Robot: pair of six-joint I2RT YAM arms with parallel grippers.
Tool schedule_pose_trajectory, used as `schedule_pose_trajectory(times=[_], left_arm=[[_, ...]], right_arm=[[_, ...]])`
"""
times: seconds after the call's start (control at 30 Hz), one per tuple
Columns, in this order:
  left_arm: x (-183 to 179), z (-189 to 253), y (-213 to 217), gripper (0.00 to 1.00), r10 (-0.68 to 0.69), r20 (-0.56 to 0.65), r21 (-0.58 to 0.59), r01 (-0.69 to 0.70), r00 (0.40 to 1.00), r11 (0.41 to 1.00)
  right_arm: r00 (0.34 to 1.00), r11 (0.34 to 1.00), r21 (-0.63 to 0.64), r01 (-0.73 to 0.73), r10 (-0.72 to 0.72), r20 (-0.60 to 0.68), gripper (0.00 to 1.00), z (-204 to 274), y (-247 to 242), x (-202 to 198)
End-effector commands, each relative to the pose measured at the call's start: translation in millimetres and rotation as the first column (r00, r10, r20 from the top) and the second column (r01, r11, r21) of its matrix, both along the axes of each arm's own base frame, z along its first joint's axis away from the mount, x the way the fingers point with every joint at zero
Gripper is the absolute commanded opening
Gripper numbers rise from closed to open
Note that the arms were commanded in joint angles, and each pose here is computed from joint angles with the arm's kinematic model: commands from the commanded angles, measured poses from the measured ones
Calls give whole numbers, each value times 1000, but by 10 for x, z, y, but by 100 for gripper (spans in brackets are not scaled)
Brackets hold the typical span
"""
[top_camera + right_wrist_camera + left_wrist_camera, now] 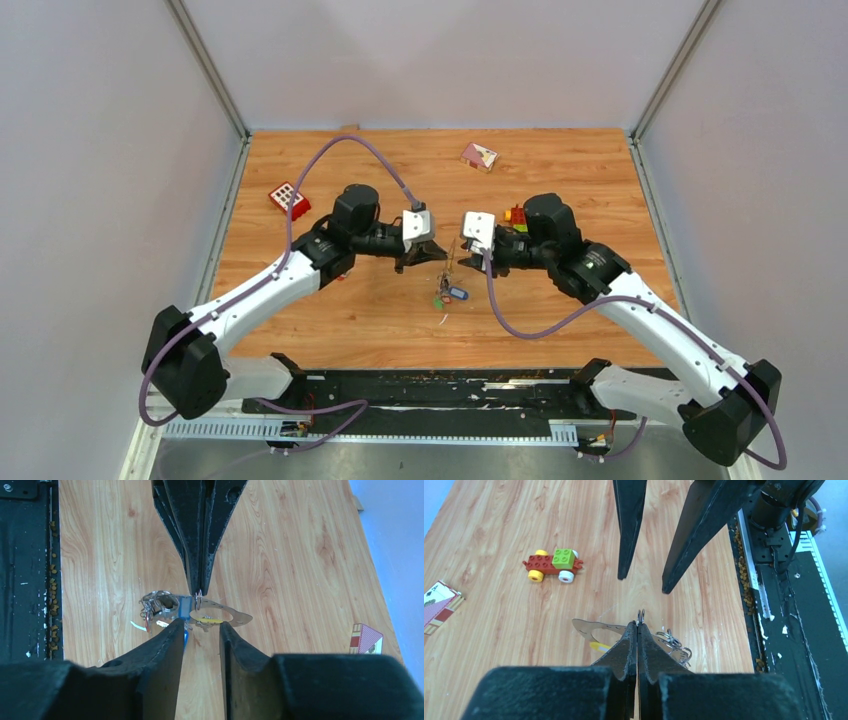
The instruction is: Put the keys on the keyring
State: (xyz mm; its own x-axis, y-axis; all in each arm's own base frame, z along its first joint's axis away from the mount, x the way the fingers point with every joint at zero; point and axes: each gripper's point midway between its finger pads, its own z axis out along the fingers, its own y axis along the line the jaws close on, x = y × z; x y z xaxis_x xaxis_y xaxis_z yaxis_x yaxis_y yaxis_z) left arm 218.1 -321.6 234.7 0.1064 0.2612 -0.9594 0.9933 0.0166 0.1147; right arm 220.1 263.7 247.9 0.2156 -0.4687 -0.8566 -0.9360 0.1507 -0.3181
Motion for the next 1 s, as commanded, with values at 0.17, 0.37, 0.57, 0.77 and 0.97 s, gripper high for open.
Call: schedule_pose_trajectory(times=[0.17,0.37,0.57,0.77,0.97], left_arm=[[-131,267,6,0,-43,93,-96,52,995,994],[-169,257,-12,0,-51,57,-122,57,997,991],[-158,286,-32,0,-40,28,-140,43,999,989],[-162,264,-32,0,-39,22,-143,42,999,989],[-166,241,-29,0,-40,21,-138,43,999,990]], right_arm=[[996,996,46,-82,81,28,38,65,51,-120],[995,993,61,-100,100,-2,36,58,132,-114],[992,991,64,-119,121,-34,31,31,202,-117],[993,992,62,-107,110,-40,20,21,240,-66],[995,993,67,-97,99,-31,19,66,238,-45]])
